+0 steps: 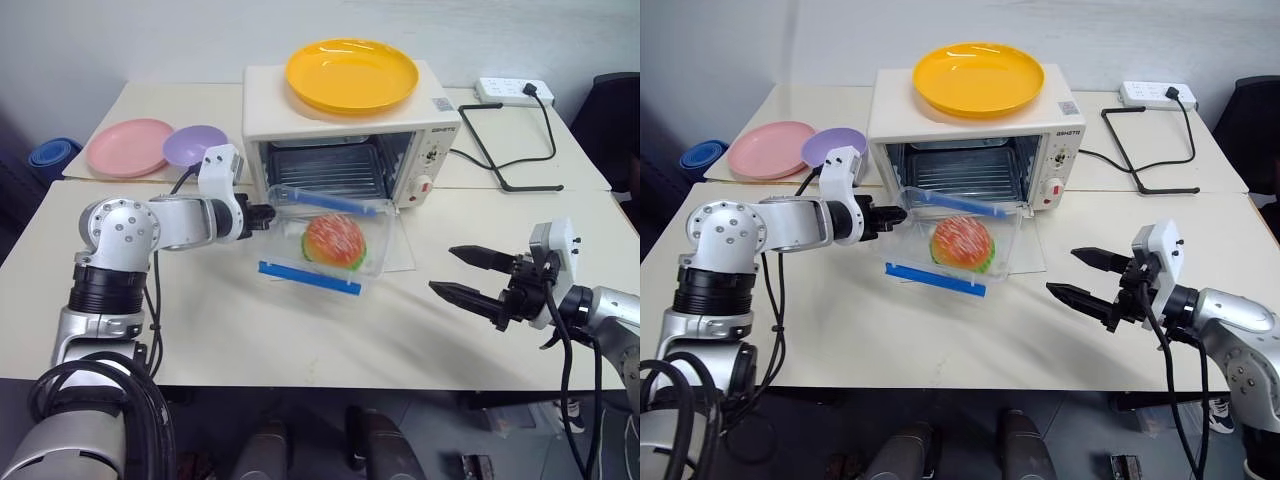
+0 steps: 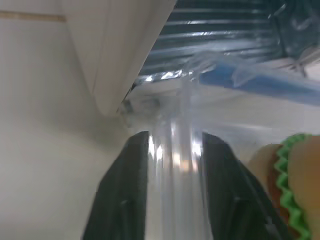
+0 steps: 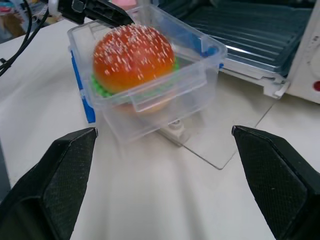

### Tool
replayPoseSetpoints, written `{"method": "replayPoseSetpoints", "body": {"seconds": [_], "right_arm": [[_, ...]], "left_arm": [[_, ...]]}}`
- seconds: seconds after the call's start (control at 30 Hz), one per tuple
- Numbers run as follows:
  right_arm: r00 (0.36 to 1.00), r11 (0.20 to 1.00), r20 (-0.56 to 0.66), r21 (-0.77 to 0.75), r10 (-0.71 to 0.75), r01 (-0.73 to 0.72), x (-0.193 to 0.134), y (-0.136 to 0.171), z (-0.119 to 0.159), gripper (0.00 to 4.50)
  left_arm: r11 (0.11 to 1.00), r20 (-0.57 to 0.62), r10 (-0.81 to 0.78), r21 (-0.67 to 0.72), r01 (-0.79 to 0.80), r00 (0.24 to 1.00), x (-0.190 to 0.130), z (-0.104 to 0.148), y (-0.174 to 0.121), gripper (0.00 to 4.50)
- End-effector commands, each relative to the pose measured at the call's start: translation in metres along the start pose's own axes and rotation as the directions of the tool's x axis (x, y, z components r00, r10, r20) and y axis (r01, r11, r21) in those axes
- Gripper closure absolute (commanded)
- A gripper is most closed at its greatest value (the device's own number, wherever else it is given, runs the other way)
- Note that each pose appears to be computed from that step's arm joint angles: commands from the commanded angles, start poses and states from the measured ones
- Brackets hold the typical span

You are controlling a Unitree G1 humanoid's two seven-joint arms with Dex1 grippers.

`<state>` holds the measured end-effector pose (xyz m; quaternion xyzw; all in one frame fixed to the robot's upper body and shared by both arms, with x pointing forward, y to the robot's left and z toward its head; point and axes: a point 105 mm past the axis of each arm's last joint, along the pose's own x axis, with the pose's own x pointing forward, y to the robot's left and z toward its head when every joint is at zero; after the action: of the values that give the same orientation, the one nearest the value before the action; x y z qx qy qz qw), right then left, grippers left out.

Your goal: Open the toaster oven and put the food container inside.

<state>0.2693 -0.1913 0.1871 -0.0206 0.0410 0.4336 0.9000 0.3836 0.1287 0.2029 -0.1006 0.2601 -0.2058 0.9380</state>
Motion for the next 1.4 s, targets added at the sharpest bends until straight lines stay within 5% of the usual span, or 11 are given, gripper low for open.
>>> {"method": "replayPoseSetpoints", "body": {"seconds": [0.03,0.27,0.4,0.57,0.73,0.83,0.97,1.13,1.4], "right_arm": [[0.999,0.998,0.037,-0.054,-0.005,0.007,0.004,0.006,0.011,0.0],[0.998,0.998,0.054,-0.046,0.046,-0.043,0.016,0.019,0.018,0.0],[0.994,0.996,0.067,-0.031,0.09,-0.088,0.021,0.028,0.025,0.18],[0.98,0.981,0.053,0.016,0.192,-0.193,0.026,0.047,0.024,1.66],[0.961,0.959,0.032,0.065,0.273,-0.275,0.039,0.068,0.012,3.53],[0.961,0.958,0.012,0.079,0.277,-0.277,0.053,0.072,0.002,4.47],[0.97,0.967,-0.034,0.09,0.243,-0.239,0.073,0.07,-0.013,4.47],[0.983,0.985,-0.067,0.044,0.17,-0.167,0.093,0.058,-0.023,4.47],[0.996,0.995,0.005,-0.036,-0.088,0.088,0.125,0.001,-0.002,4.47]], "left_arm": [[0.999,0.063,-0.043,-0.007,0.044,0.997,-0.009,0.017,-0.006,1.69],[0.972,0.22,-0.23,0.002,0.236,0.948,-0.047,0.037,-0.016,1.69],[0.914,0.339,-0.399,0.075,0.399,0.852,-0.09,0.046,-0.019,1.67],[0.798,0.244,-0.598,0.262,0.542,0.763,-0.132,0.019,-0.026,2.59],[0.746,0.002,-0.58,0.403,0.53,0.815,-0.133,-0.026,-0.007,4.24],[0.714,-0.125,-0.52,0.479,0.511,0.845,-0.124,-0.047,0.008,4.5],[0.656,-0.216,-0.436,0.588,0.473,0.874,-0.094,-0.067,0.017,4.5],[0.612,-0.213,-0.478,0.615,0.497,0.852,-0.06,-0.07,-0.005,4.5],[0.704,0.012,-0.485,0.598,0.382,0.875,-0.01,-0.041,-0.026,4.5]]}}
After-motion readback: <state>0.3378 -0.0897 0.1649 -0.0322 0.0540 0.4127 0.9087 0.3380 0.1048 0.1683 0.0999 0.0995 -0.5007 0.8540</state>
